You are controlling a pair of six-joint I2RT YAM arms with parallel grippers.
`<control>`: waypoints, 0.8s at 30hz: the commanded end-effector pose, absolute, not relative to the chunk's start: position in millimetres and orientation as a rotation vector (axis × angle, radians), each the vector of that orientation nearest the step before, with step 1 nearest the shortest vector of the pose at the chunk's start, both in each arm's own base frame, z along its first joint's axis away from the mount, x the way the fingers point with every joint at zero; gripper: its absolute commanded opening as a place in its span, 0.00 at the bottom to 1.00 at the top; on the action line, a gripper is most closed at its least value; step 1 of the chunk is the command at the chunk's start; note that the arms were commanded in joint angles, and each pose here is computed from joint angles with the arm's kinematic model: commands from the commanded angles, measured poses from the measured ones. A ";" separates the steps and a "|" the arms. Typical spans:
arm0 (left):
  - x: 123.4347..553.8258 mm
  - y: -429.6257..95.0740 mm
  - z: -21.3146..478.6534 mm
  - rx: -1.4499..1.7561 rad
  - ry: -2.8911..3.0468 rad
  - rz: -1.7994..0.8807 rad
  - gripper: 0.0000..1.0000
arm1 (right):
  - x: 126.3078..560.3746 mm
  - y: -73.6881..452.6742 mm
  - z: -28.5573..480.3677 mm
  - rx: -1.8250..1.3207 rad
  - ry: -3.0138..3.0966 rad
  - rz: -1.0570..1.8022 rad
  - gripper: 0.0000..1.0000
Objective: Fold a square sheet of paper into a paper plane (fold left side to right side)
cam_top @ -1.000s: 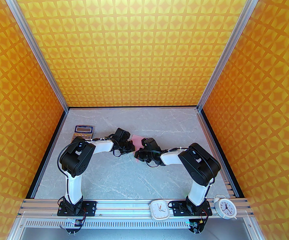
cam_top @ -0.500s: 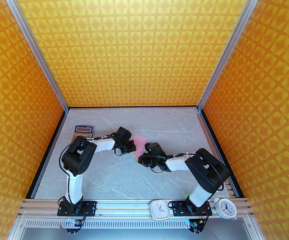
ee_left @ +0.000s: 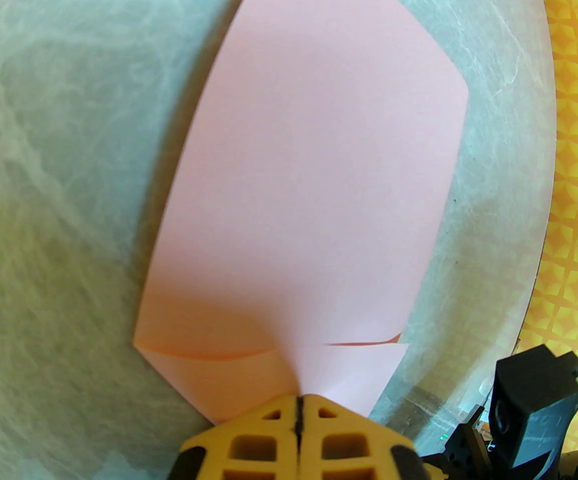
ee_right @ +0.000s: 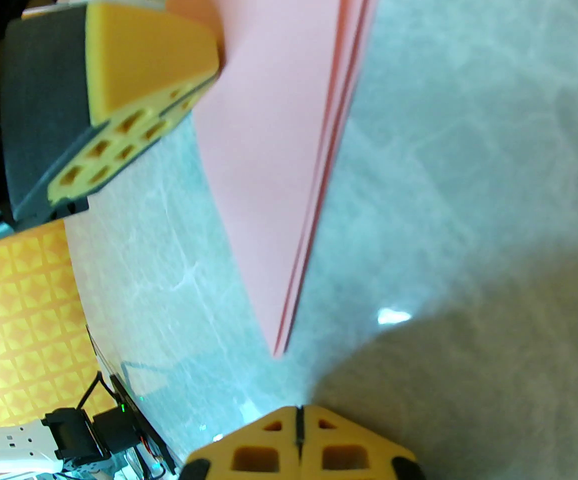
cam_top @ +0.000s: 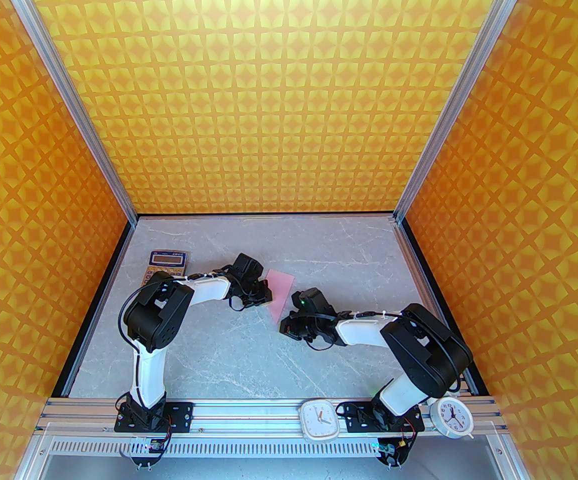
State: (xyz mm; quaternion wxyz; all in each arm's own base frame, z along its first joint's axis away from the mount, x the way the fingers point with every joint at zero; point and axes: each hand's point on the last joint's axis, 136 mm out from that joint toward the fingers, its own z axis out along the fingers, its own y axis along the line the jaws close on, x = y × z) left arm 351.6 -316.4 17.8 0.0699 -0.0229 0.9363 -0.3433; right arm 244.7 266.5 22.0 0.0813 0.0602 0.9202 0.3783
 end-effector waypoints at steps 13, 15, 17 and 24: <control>341.7 -291.9 -23.5 -0.148 2.922 -0.818 0.00 | 314.2 293.5 23.2 0.294 2.676 1.203 0.00; 342.0 -292.6 -22.9 -0.149 2.921 -0.822 0.00 | 318.7 290.5 19.7 0.316 2.675 1.176 0.00; 342.0 -292.7 -23.3 -0.151 2.922 -0.822 0.00 | 323.0 288.6 17.9 0.338 2.664 1.167 0.00; 340.8 -293.2 -25.0 -0.156 2.931 -0.820 0.00 | 318.3 278.8 4.4 0.361 2.736 1.062 0.00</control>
